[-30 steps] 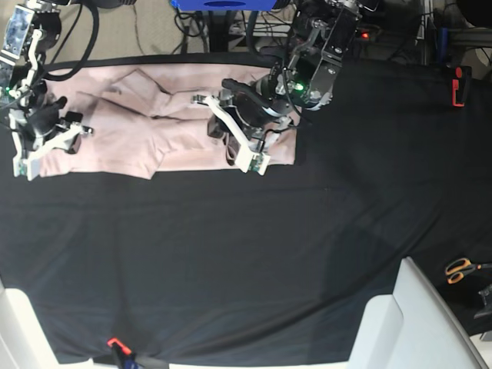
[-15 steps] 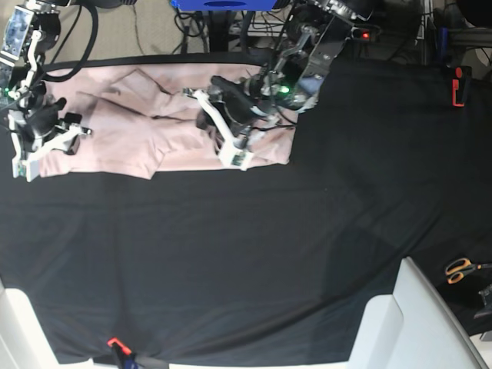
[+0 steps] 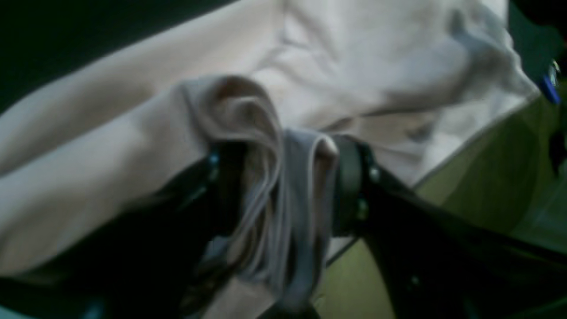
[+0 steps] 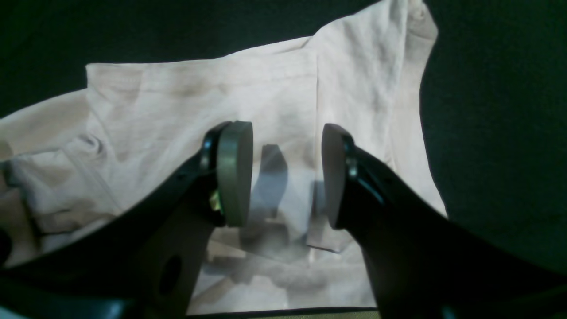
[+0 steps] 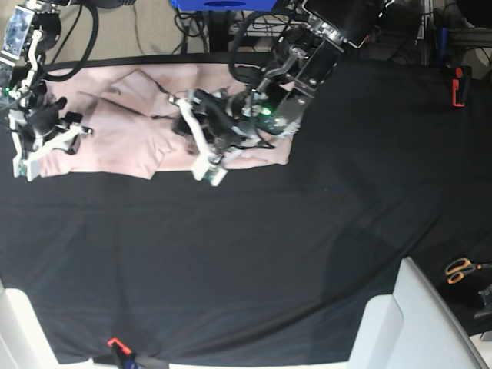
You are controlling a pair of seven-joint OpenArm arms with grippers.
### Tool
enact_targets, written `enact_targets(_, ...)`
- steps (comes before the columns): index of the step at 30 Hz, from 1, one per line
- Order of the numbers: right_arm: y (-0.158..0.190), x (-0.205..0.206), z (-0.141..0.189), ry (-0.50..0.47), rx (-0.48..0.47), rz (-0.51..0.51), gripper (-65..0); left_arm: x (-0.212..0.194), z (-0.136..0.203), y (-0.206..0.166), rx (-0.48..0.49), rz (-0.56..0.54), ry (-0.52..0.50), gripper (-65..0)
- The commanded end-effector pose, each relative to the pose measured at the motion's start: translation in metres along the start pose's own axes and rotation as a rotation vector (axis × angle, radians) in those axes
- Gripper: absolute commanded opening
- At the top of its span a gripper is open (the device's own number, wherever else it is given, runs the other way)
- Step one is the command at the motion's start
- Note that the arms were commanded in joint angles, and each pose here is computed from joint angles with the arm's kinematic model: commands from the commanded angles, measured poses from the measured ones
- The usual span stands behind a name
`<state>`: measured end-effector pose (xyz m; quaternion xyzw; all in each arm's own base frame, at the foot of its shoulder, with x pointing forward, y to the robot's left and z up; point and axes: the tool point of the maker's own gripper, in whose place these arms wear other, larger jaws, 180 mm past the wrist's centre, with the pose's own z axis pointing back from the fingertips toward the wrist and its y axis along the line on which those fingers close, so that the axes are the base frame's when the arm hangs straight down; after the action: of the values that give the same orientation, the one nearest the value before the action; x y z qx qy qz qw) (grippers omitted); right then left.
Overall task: Fold the T-shirt properly
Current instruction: 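Release the shirt and raise the left gripper away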
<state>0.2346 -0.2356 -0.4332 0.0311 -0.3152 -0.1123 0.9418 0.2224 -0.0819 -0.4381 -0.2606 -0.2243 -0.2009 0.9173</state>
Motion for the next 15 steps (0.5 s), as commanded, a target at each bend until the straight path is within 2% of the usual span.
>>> enact_targets(1,-0.002,0.013,0.003,-0.041,-0.002,0.012,-41.4,0.012,0.001,-0.011,-0.03,-0.017,-0.032,-31.8)
enact_targets(6,-0.002,0.012,0.003,-0.04,-0.002,0.012,-41.4,0.02,-0.004,-0.036,-0.083,-0.086,-0.029,-29.0)
enact_targets(10,-0.002,0.012,0.003,-0.04,-0.002,0.012,-41.4,0.034,-0.004,-0.05,-0.155,-0.068,-0.038,-29.8)
enact_targets(13,-0.001,0.012,0.003,-0.04,-0.001,0.011,-41.4,0.057,0.002,-0.05,-0.178,-0.056,-0.08,-29.8)
enact_targets(15,-0.001,0.014,0.004,-0.046,-0.001,0.016,-41.4,0.072,0.008,-0.036,-0.148,-0.063,-0.112,-29.8)
